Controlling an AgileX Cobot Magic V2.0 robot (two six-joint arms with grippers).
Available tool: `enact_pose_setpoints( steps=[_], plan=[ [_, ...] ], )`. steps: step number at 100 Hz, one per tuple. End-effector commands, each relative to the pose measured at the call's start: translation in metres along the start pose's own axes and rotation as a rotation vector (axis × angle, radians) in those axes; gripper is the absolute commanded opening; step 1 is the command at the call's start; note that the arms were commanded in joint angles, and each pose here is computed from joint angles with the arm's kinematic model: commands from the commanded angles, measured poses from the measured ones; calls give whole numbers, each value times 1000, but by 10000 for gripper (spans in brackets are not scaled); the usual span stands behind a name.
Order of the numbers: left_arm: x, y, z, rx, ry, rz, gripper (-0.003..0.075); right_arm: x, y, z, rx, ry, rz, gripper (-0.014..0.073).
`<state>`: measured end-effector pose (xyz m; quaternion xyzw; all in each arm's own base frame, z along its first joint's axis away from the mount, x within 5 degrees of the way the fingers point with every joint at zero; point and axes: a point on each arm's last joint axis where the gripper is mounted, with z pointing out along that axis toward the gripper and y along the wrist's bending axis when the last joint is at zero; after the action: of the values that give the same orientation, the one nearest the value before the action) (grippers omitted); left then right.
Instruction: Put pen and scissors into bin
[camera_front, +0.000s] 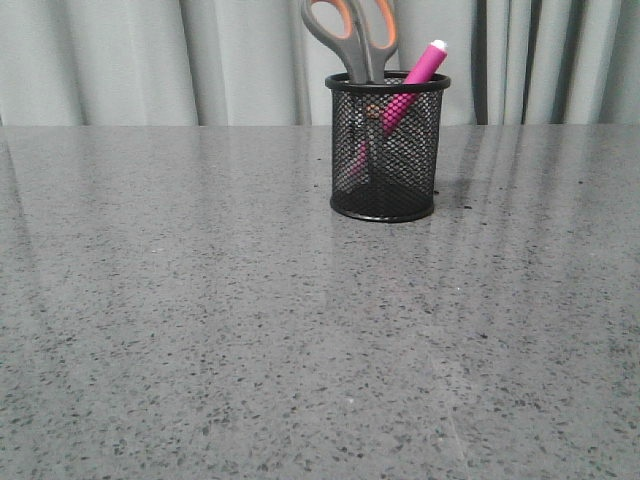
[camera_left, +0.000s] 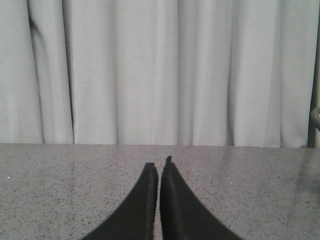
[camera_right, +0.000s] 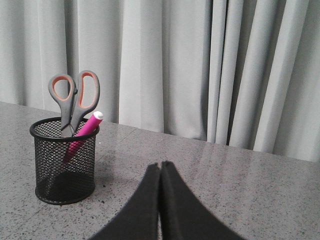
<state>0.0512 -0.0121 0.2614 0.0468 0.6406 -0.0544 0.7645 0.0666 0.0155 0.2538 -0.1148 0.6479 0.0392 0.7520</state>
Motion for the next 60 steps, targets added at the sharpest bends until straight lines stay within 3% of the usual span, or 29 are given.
enact_pose_setpoints(
  steps=[1, 27, 38, 46, 60],
  plan=[
    [-8, -1, 1, 3, -15, -17, -19, -15, -2, 0, 12, -99, -21, -70],
    [-7, 2, 1, -21, -15, -7, -19, -15, -2, 0, 12, -99, -21, -70],
    [-4, 2, 1, -22, 16, 150, -19, -15, -2, 0, 12, -99, -21, -70],
    [-3, 6, 1, -68, 28, 73, -19, -15, -2, 0, 12, -99, -21, -70],
    [10, 11, 1, -115, 61, 87, -19, -15, -2, 0, 12, -99, -21, -70]
  ],
)
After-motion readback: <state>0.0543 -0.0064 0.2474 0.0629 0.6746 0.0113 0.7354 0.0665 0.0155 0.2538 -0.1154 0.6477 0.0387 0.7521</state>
